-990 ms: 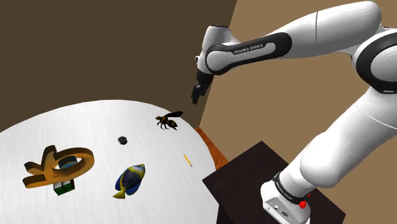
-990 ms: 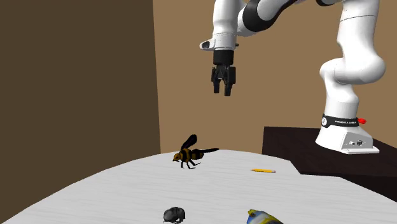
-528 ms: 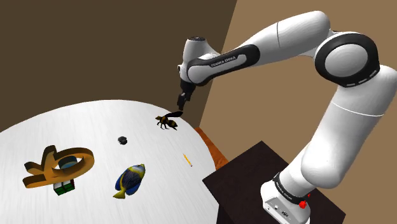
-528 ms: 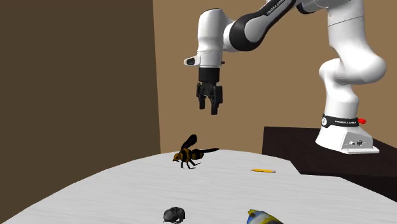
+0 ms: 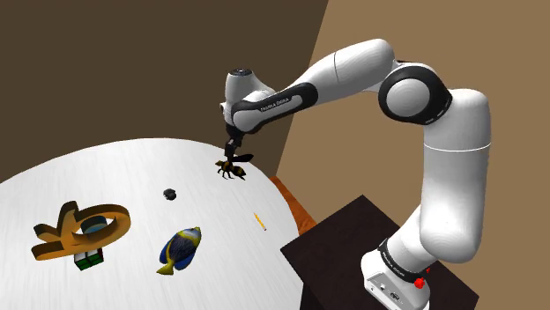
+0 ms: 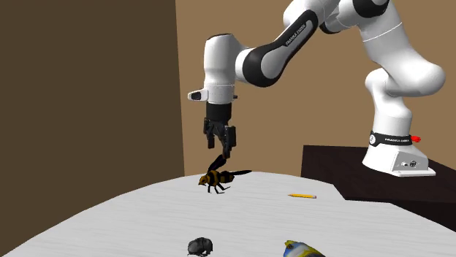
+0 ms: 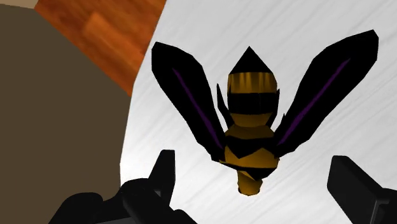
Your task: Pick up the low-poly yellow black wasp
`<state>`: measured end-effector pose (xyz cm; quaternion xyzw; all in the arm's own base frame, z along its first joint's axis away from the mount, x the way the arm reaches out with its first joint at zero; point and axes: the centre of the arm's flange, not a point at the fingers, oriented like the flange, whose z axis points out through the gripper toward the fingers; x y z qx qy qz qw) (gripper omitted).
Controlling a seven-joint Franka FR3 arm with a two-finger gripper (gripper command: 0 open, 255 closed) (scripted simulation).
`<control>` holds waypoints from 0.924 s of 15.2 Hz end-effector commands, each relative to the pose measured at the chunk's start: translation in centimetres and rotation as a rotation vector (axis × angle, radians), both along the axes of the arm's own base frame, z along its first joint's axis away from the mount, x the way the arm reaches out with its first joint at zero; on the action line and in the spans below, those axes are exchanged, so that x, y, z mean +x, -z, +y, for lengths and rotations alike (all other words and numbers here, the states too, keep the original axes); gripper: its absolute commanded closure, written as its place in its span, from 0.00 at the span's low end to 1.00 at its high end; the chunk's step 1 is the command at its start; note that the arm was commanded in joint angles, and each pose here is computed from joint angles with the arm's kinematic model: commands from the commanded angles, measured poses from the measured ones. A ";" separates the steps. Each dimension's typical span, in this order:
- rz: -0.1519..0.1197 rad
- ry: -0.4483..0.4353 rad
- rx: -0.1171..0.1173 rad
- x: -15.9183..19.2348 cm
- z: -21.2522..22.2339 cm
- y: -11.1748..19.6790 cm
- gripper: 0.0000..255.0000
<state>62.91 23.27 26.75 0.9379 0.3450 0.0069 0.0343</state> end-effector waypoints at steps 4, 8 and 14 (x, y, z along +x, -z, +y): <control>-0.002 -0.061 -0.018 2.4 2.9 4.3 0.00; -0.002 -0.061 -0.018 2.4 2.9 6.4 0.00; -0.002 -0.061 -0.018 2.3 2.9 7.7 1.00</control>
